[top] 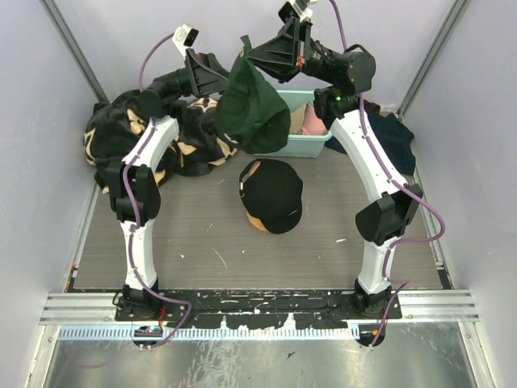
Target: Stack the hats
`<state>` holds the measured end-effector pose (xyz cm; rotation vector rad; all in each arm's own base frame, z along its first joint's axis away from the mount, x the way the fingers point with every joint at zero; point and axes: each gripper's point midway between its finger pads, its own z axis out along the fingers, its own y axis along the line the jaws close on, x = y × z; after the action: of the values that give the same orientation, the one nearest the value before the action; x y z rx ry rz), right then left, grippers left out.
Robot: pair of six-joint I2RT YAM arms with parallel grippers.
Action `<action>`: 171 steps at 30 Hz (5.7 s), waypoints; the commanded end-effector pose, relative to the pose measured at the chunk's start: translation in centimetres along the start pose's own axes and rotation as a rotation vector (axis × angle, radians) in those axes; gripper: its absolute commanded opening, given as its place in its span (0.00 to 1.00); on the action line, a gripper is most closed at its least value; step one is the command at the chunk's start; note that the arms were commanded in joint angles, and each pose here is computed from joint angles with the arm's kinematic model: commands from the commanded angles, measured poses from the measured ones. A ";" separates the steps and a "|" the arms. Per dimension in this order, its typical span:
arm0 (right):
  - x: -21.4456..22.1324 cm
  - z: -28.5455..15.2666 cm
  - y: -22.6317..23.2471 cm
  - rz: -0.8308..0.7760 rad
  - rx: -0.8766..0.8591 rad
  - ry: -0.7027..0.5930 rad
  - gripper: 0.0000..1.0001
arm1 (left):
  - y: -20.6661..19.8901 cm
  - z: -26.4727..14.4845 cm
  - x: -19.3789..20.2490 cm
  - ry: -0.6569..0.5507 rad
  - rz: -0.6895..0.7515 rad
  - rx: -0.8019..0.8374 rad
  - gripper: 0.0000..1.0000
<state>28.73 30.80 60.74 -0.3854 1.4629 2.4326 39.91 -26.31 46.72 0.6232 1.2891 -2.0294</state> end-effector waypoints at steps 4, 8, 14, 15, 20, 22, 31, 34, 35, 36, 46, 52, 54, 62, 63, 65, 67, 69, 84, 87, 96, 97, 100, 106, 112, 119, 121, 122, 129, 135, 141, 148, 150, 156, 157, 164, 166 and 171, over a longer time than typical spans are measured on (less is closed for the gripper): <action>1.3 0.0 4.7 0.111 -0.070 0.014 0.01 | -4.8 2.0 2.4 0.102 0.045 0.050 0.98; 1.1 -0.3 4.4 0.114 -0.064 0.005 0.01 | -5.5 2.5 2.9 0.111 0.036 0.059 0.98; 0.7 -0.9 4.1 0.108 -0.055 -0.010 0.01 | -5.8 2.4 3.8 0.132 0.015 0.047 0.98; 0.6 -1.1 4.1 0.105 -0.052 -0.014 0.01 | -5.8 2.3 4.1 0.137 0.013 0.041 0.98; -0.3 -2.1 4.1 0.092 -0.043 -0.037 0.01 | -7.0 1.9 5.4 0.154 0.020 0.026 0.98; -0.7 -2.4 4.2 0.086 -0.043 -0.043 0.01 | -7.3 1.7 5.8 0.158 0.019 0.019 0.98; -1.6 -3.5 3.8 0.079 -0.036 -0.057 0.01 | -9.3 2.3 5.6 0.120 0.021 0.048 0.98; -1.9 -3.6 3.5 0.083 -0.038 -0.063 0.01 | -10.0 3.3 6.4 0.142 0.011 0.075 0.98; -1.9 -3.6 3.5 0.082 -0.039 -0.061 0.01 | -10.1 3.4 6.5 0.144 0.006 0.080 0.98; -1.9 -3.5 3.7 0.079 -0.043 -0.061 0.01 | -10.3 3.5 6.6 0.144 0.006 0.082 0.98; -1.3 -2.7 6.3 0.044 -0.066 -0.042 0.01 | -8.9 3.6 2.5 0.075 0.038 0.110 0.99; -0.8 -2.5 7.5 0.037 -0.068 -0.040 0.01 | -6.6 3.7 1.6 0.043 0.033 0.123 0.99; -0.7 -2.4 7.9 0.031 -0.065 -0.037 0.01 | -5.9 3.4 1.6 0.048 0.031 0.111 0.99; -0.5 -2.1 8.4 0.022 -0.050 -0.042 0.01 | -5.4 2.5 0.4 0.023 0.064 0.100 0.99; -0.6 -2.1 8.3 0.020 -0.046 -0.044 0.01 | -5.4 2.5 0.5 0.026 0.066 0.098 0.99; -0.7 -2.1 8.2 0.022 -0.044 -0.048 0.01 | -5.6 2.5 0.5 0.030 0.067 0.097 0.99; -0.8 -2.1 8.2 0.020 -0.044 -0.050 0.01 | -5.8 2.7 0.9 0.044 0.072 0.096 0.99; -0.8 -2.1 8.2 0.021 -0.043 -0.051 0.01 | -5.5 2.7 1.1 0.053 0.069 0.092 0.98; -1.3 -2.2 7.6 0.021 -0.031 -0.053 0.01 | -8.7 4.8 4.3 0.145 0.064 0.130 0.99; -1.9 -2.7 7.3 0.016 -0.022 -0.065 0.01 | -8.7 5.2 6.2 0.179 0.030 0.124 0.97; -3.7 -4.1 5.1 0.034 -0.003 -0.100 0.01 | -9.3 6.2 9.1 0.201 -0.023 0.146 0.52; -3.9 -4.2 4.6 0.039 0.000 -0.102 0.01 | -9.4 6.6 9.2 0.203 -0.024 0.156 0.46; -4.6 -4.8 2.6 0.041 0.019 -0.116 0.01 | -9.8 7.4 8.5 0.180 -0.023 0.186 0.14; -8.1 -7.2 -1.0 -0.067 0.142 -0.213 0.25 | -10.9 8.5 3.4 -0.006 0.001 0.287 0.03; -11.0 -13.4 -0.1 -0.290 0.303 -0.334 0.59 | -7.8 4.9 -5.7 -0.398 -0.046 0.314 0.03; -11.5 -20.4 -2.1 -0.568 0.647 -0.434 0.63 | -5.4 3.7 -11.2 -0.635 0.010 0.107 0.02; -11.3 -20.1 -3.1 -0.617 0.712 -0.403 0.63 | -3.9 2.1 -12.6 -0.765 0.004 0.016 0.02; -11.0 -19.4 -3.4 -0.654 0.721 -0.382 0.63 | -3.4 1.4 -13.1 -0.819 0.014 -0.025 0.02; -9.0 -16.5 -4.7 -0.891 0.559 -0.449 0.67 | -1.2 0.8 -14.0 -1.095 -0.046 -0.203 0.02; -7.9 -15.9 -5.4 -0.941 0.396 -0.554 0.68 | -1.7 2.9 -13.5 -1.258 -0.186 -0.127 0.02; -8.2 -15.5 -4.5 -0.920 0.182 -0.644 0.69 | -0.5 4.1 -11.4 -1.324 -0.373 -0.118 0.02; -9.0 -15.0 -4.9 -0.886 0.114 -0.681 0.70 | -0.2 4.8 -10.7 -1.343 -0.415 -0.124 0.02; -8.9 -14.5 -5.1 -0.868 0.088 -0.679 0.70 | 0.1 5.0 -10.8 -1.347 -0.420 -0.120 0.02; -8.8 -13.8 -6.1 -0.831 0.074 -0.671 0.70 | 0.1 6.0 -10.9 -1.347 -0.435 -0.093 0.02; -8.9 -13.7 -6.3 -0.824 0.072 -0.671 0.70 | -0.1 6.3 -11.0 -1.347 -0.436 -0.089 0.02; -8.7 -13.1 -6.5 -0.805 0.041 -0.669 0.70 | 0.2 6.9 -10.3 -1.343 -0.451 -0.094 0.02; -8.6 -12.8 -6.5 -0.805 0.039 -0.666 0.70 | 0.4 6.9 -10.1 -1.343 -0.454 -0.099 0.02; -8.7 -12.1 -6.8 -0.791 0.031 -0.665 0.68 | 0.7 6.8 -9.7 -1.347 -0.459 -0.112 0.02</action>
<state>42.13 22.18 49.78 -0.0316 0.9439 1.6453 47.12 -30.88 55.01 -1.0517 0.7113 -1.9583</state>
